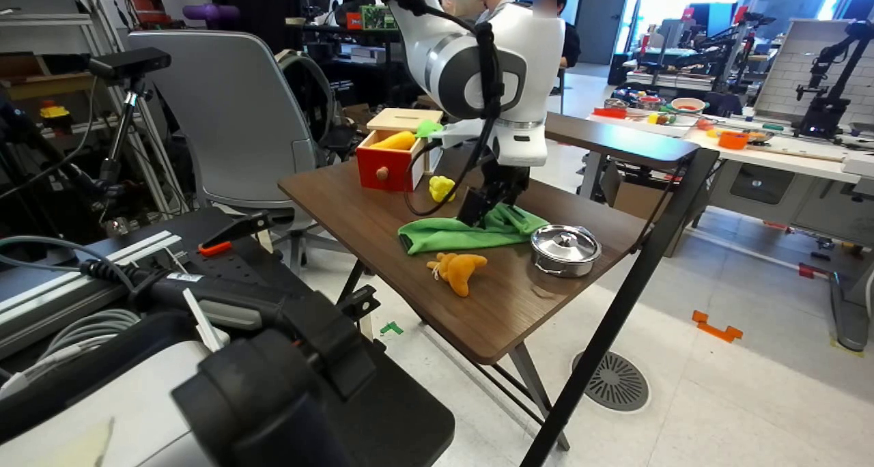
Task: Move the towel to the right
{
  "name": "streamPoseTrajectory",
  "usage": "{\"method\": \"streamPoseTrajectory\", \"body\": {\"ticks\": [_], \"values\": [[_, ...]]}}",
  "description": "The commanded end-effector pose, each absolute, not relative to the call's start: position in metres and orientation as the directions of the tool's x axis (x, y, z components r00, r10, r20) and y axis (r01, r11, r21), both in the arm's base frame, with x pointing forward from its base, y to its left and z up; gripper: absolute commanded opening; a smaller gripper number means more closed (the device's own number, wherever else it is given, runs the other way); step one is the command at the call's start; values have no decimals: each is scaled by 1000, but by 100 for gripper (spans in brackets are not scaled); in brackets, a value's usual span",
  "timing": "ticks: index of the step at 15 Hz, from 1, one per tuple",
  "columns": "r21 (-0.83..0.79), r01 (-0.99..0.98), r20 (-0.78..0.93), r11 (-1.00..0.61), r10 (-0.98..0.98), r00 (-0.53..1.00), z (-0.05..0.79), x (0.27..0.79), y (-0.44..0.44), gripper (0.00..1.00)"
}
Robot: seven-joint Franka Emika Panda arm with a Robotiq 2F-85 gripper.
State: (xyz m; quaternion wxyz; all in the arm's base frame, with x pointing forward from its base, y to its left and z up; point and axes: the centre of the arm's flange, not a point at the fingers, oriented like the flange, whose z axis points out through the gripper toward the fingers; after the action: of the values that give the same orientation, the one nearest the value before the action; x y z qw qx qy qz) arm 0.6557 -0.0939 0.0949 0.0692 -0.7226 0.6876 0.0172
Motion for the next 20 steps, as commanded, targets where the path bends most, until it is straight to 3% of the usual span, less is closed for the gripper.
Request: {"method": "streamPoseTrajectory", "body": {"ticks": [1,11,20], "values": [[-60,-997,-118,-48,-992,55,84,681,-113,100],[-57,-997,-84,-50,-995,54,94,708,-134,100],[-53,-993,-103,-110,-988,115,122,697,-115,100]]}}
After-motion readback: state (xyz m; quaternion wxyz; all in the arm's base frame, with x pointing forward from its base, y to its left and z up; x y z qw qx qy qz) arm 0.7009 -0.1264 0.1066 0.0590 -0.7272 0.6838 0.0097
